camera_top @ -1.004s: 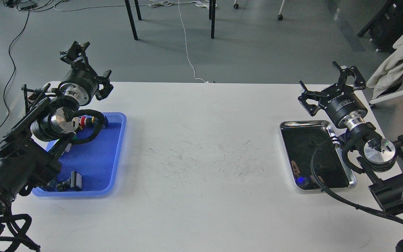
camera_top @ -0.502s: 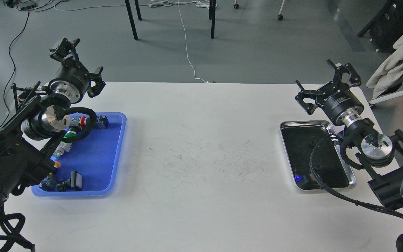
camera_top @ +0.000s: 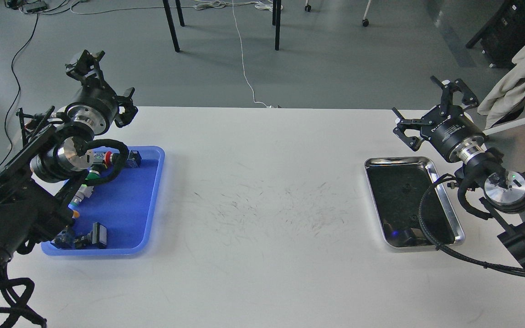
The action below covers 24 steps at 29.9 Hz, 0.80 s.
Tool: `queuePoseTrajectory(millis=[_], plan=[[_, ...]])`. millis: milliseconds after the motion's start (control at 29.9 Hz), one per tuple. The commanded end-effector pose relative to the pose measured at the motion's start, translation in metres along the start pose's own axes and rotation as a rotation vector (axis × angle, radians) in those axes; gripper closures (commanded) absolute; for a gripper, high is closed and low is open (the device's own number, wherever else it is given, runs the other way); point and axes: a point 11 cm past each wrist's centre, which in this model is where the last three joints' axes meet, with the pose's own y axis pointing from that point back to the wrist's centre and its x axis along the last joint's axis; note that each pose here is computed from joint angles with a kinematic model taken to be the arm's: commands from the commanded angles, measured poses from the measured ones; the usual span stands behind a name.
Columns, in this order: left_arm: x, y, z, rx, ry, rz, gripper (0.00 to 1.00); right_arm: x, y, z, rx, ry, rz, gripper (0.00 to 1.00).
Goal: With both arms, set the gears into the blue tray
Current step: 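Raise the right gripper up and away from the metal tray, then lower the right gripper down onto the metal tray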
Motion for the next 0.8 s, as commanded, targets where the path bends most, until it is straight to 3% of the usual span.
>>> queuePoseTrajectory(millis=[0, 268, 602, 770], plan=[[-0.002, -0.001, 0.003, -0.01, -0.002, -0.001, 0.02, -0.008, -0.004, -0.017, -0.002, 0.06, -0.011, 0.01], [0.0, -0.002, 0.009, -0.022, -0.003, 0.003, 0.02, -0.039, -0.012, -0.077, -0.021, 0.347, -0.074, 0.01], [0.002, -0.001, 0.011, -0.024, -0.005, 0.004, 0.02, -0.082, -0.013, -0.102, -0.197, 0.685, -0.122, 0.01], [0.003, -0.001, 0.01, -0.021, -0.003, 0.002, 0.02, -0.09, -0.004, -0.084, -0.474, 1.03, -0.115, 0.01]])
